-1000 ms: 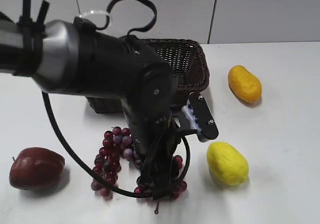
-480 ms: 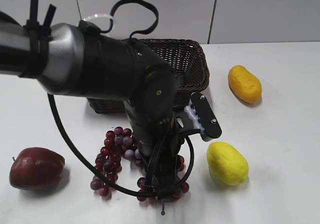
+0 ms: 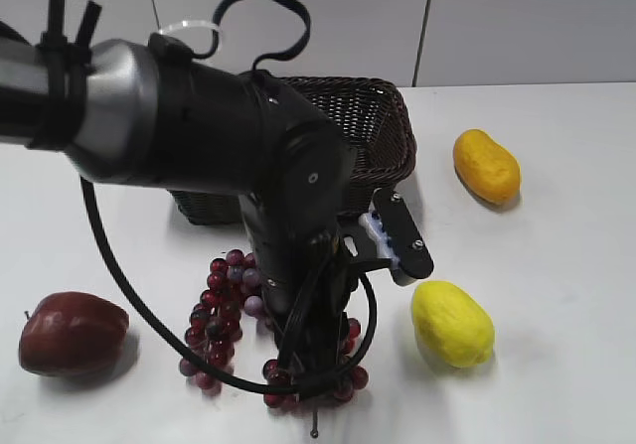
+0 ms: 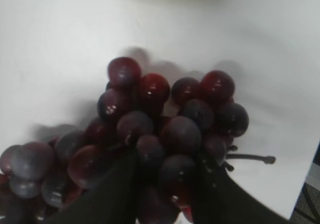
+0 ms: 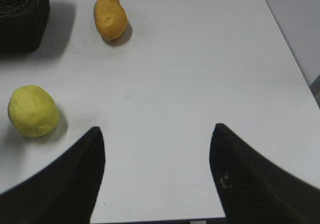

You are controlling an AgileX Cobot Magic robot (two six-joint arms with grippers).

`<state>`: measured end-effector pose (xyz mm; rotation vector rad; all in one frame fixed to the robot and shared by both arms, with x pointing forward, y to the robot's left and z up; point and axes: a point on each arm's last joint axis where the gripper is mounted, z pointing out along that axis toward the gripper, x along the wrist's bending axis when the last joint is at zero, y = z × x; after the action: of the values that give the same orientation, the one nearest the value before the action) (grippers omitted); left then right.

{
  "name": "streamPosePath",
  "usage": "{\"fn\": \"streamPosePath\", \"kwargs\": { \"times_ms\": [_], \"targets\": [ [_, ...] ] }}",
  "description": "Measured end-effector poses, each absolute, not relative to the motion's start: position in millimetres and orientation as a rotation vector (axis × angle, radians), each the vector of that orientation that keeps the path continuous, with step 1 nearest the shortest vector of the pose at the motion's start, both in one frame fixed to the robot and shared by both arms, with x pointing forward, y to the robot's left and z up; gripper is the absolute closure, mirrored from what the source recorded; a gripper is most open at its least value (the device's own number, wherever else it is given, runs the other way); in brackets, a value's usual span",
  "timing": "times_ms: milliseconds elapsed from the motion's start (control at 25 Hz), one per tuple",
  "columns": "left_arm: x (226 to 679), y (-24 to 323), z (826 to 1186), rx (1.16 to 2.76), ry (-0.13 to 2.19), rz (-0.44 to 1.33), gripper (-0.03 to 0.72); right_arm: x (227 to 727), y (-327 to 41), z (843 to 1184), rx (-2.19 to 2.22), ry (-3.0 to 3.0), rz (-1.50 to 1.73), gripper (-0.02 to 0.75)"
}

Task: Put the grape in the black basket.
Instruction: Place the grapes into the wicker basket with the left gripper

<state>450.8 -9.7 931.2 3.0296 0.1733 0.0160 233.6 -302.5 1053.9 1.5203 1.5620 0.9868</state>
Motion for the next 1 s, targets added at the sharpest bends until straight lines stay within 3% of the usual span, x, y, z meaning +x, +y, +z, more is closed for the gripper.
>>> {"fn": "streamPosePath", "kwargs": {
  "times_ms": [1000],
  "targets": [
    [467, -31, 1107, 2.777, 0.119, 0.259, 0.448, 234, -302, 1054, 1.520, 1.562, 0.987, 0.238]
  ]
}}
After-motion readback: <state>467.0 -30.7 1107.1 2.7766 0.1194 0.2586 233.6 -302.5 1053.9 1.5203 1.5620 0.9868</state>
